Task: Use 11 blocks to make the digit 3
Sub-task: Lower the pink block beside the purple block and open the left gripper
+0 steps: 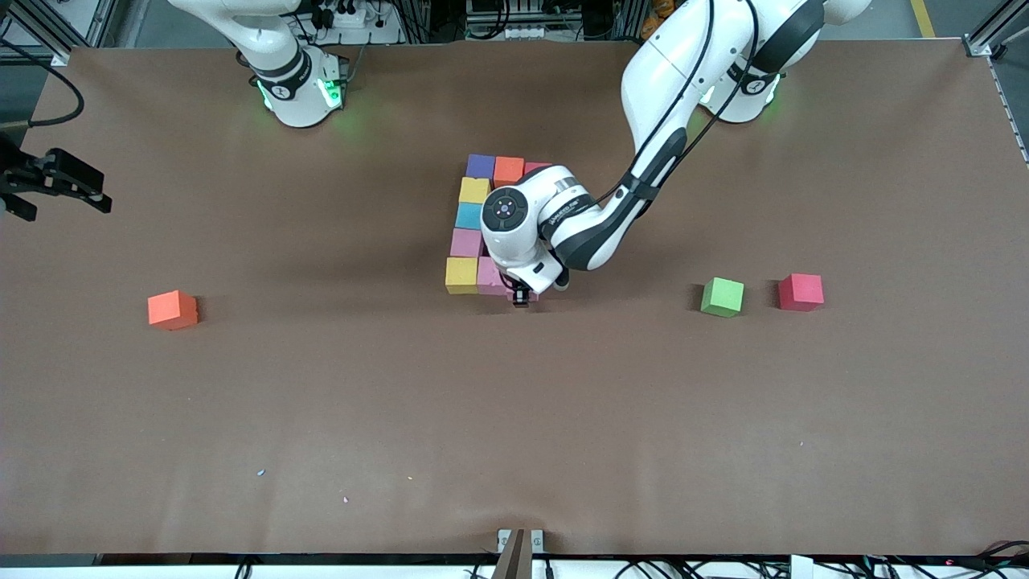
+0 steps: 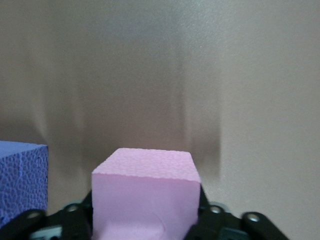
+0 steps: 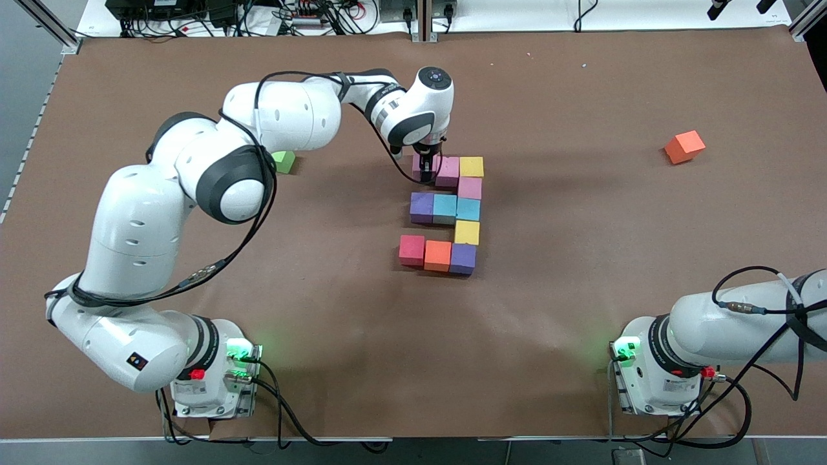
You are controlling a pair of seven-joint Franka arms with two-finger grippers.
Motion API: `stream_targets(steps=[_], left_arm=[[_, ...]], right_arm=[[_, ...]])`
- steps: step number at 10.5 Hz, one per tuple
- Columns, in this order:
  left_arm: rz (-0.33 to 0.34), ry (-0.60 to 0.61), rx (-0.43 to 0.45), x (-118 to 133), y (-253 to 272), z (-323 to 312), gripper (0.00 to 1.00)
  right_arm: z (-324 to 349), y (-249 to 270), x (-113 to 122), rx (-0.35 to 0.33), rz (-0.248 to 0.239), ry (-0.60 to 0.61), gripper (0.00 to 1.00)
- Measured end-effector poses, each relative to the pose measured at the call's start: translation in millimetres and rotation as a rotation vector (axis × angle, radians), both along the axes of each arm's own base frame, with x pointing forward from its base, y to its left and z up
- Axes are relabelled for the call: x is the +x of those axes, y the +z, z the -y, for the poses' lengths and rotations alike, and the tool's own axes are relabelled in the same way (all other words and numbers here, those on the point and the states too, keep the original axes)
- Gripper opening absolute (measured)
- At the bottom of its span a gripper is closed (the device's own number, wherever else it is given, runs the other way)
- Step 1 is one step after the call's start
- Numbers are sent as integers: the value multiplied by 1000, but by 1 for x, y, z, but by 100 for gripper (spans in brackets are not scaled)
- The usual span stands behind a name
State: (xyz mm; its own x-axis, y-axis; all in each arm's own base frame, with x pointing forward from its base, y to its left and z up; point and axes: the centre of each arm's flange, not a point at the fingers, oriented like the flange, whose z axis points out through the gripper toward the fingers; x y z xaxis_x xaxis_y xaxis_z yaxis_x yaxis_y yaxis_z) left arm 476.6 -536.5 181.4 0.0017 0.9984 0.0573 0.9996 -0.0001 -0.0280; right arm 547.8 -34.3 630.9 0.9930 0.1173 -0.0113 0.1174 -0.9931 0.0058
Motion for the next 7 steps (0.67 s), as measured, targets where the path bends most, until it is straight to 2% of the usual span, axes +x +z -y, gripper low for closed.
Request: stream_targets(steps=[1, 2, 7], left_arm=[[-2, -3, 0, -2, 0, 1, 96], [-3, -6, 0, -3, 1, 2, 100], [-5, -36, 22, -7, 37, 3, 100]], right_arm=[[-1, 1, 5, 0, -3, 2, 100], [-2, 4, 7, 0, -2, 4, 100], [0, 16, 5, -1, 16, -1, 100]])
